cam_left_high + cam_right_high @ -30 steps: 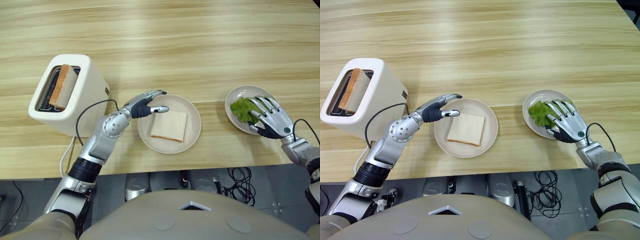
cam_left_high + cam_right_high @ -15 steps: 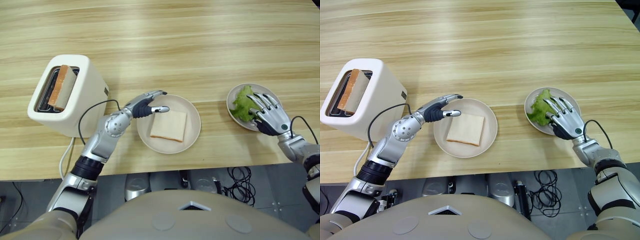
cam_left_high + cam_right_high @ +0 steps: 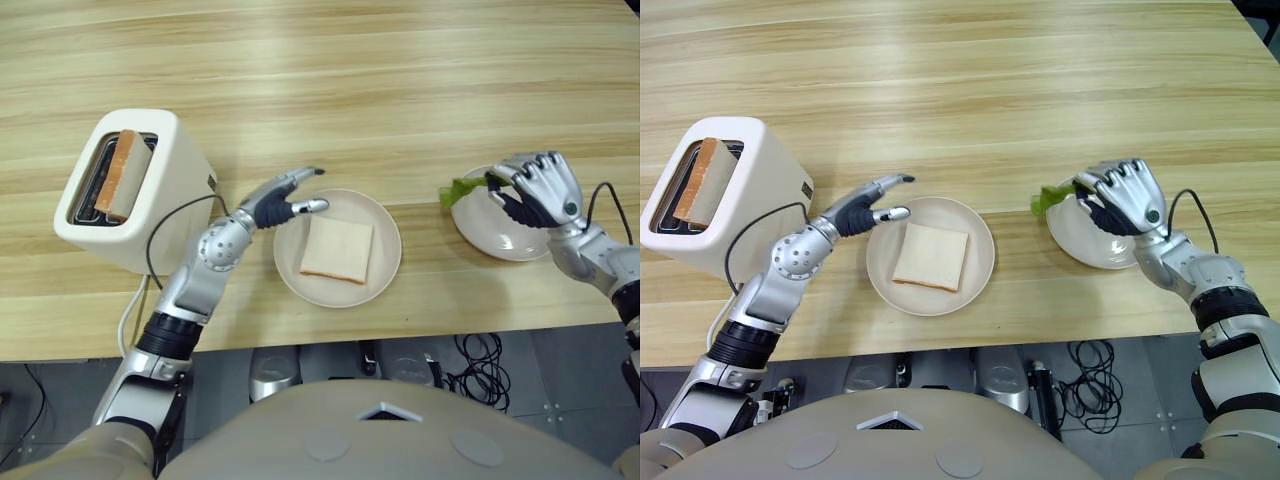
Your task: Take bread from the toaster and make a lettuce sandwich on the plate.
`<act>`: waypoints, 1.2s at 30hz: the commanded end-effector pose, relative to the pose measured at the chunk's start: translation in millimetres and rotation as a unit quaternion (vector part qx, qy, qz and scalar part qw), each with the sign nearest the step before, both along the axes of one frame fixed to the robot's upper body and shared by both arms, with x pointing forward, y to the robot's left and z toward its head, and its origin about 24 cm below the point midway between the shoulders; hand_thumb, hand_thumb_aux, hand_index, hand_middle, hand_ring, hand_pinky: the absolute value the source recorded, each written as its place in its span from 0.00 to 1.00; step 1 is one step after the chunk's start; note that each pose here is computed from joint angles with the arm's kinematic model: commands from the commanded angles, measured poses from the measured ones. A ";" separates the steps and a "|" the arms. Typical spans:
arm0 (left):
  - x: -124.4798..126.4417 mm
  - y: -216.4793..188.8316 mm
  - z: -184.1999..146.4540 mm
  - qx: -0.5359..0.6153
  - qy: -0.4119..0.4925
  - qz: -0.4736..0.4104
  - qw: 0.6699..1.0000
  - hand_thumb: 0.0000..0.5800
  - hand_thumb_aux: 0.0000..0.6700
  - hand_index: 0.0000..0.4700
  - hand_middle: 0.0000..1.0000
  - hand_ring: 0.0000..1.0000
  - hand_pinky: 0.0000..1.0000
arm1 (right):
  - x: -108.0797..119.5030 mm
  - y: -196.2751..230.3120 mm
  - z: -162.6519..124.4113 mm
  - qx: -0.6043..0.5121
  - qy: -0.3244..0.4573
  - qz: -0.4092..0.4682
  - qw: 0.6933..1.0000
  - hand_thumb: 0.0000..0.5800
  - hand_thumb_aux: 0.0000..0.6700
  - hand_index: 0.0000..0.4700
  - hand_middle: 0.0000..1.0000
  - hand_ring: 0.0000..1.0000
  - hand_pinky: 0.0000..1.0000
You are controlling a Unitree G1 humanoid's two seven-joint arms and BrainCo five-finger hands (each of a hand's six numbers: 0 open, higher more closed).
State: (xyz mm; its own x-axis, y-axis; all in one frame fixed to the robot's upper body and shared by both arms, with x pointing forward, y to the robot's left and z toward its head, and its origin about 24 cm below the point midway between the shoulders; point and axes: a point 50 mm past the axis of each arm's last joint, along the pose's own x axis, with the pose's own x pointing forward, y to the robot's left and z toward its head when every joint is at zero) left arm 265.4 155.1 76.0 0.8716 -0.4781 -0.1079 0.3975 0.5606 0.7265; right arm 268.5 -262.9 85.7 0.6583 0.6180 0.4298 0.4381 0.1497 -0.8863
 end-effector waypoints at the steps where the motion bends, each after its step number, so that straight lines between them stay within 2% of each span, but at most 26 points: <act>1: 1.0 23.8 23.0 -0.027 -0.038 0.050 0.998 0.00 0.00 0.00 0.00 0.00 0.00 | 3.5 30.3 15.7 0.009 -0.010 0.056 0.998 1.00 1.00 0.98 1.00 1.00 1.00; 8: -4.4 53.7 73.7 -0.027 -0.133 0.096 0.986 0.00 0.00 0.00 0.00 0.00 0.00 | 10.1 90.8 26.1 0.018 -0.012 0.162 0.987 1.00 1.00 0.98 1.00 1.00 1.00; 13: -16.1 66.5 104.1 -0.014 -0.185 0.114 0.976 0.00 0.00 0.00 0.00 0.00 0.00 | 17.8 132.3 12.7 0.021 0.016 0.223 0.974 1.00 1.00 0.98 1.00 1.00 1.00; 20: -29.6 88.2 118.5 0.007 -0.203 0.152 0.967 0.00 0.00 0.00 0.00 0.00 0.00 | 22.4 173.7 -9.8 0.008 0.052 0.271 0.961 1.00 1.00 0.98 1.00 1.00 1.00; 29: -41.7 115.4 115.0 0.035 -0.183 0.201 0.962 0.00 0.00 0.00 0.00 0.00 0.00 | 4.5 171.6 -48.3 -0.051 0.141 0.295 0.943 1.00 1.00 0.98 1.00 1.00 1.00; 36: -44.0 122.8 112.7 0.045 -0.175 0.217 0.959 0.00 0.00 0.00 0.00 0.00 0.00 | -9.6 153.1 -57.3 -0.076 0.182 0.294 0.935 1.00 1.00 0.98 1.00 1.00 1.00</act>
State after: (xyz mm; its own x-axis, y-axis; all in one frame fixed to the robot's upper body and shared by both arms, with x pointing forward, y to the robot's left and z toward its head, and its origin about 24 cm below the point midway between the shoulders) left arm 222.0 271.8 191.1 0.9687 -0.0844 0.2335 -0.1495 0.5527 0.8199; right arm 262.8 -109.0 28.5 0.2842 0.9482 0.1423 0.0034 0.1474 -0.9891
